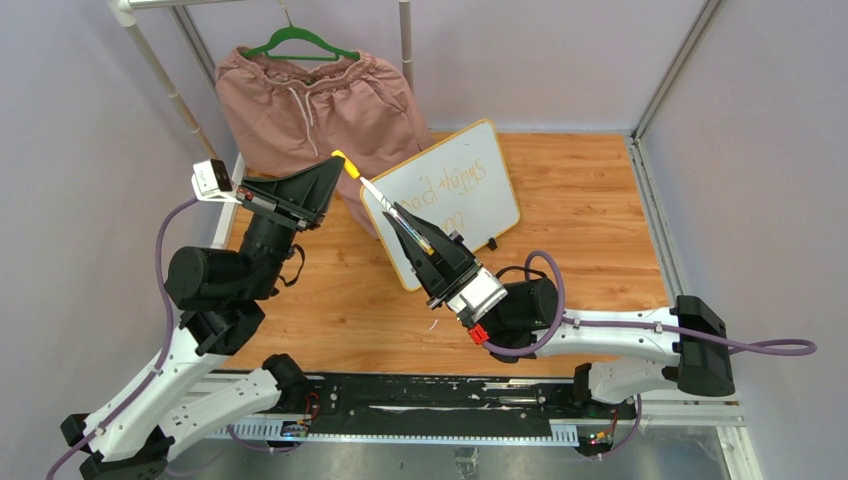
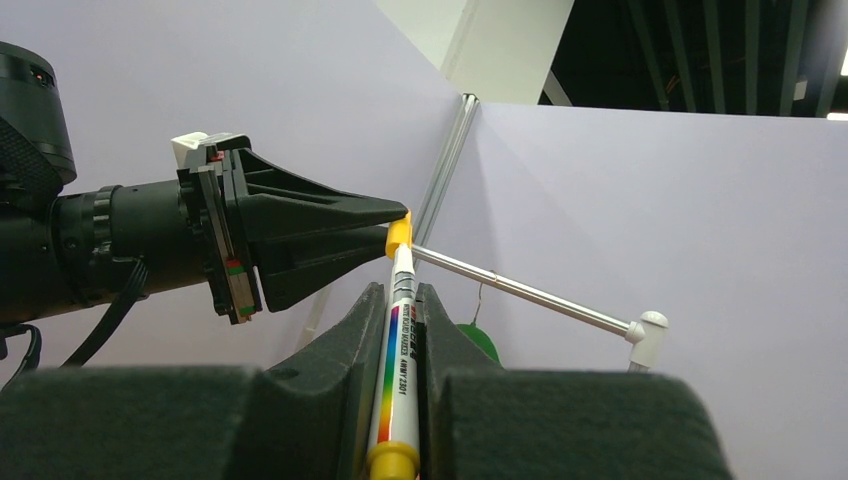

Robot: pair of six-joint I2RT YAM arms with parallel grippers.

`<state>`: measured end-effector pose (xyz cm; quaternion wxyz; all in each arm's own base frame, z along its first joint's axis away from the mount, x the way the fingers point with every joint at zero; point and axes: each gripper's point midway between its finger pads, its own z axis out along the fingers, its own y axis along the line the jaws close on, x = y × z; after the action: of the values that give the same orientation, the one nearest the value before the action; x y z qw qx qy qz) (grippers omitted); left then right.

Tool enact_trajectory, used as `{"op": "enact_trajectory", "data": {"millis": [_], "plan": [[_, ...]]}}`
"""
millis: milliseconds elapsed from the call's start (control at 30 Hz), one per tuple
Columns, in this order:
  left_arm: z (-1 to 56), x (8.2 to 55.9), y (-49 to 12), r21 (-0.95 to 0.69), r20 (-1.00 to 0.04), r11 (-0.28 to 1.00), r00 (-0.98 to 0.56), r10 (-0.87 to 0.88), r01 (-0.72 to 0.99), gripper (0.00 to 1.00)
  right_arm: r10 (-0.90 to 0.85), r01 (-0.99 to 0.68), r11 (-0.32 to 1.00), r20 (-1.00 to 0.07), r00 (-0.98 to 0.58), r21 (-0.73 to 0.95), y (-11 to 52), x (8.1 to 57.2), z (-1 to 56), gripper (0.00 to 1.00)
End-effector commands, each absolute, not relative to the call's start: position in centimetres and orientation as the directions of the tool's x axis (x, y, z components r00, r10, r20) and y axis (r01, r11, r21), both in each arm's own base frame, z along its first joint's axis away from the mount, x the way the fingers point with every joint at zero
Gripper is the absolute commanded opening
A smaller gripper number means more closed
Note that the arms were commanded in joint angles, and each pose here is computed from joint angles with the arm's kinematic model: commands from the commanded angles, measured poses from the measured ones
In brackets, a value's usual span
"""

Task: Write a sentence on the whiteboard
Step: Close the whiteboard marker.

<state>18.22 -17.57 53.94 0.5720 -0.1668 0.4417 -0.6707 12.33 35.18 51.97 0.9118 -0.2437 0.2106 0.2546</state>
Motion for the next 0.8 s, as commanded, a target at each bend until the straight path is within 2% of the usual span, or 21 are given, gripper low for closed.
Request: {"op": "enact_trajectory", "data": {"millis": [0, 767], "plan": [[55.11, 17.86, -16.90, -0.770, -0.266, 0.037, -0.267, -0.926, 0.637, 0.00, 0.398, -0.575, 0.763, -0.486, 0.778, -0.295, 33.80, 12.23, 53.19, 0.00], [54.93, 18.33, -16.93, -0.774, -0.272, 0.056, -0.251, -0.929, 0.631, 0.00, 0.400, -0.579, 0.760, -0.491, 0.774, -0.294, 33.77, 12.25, 53.08, 0.00]]}}
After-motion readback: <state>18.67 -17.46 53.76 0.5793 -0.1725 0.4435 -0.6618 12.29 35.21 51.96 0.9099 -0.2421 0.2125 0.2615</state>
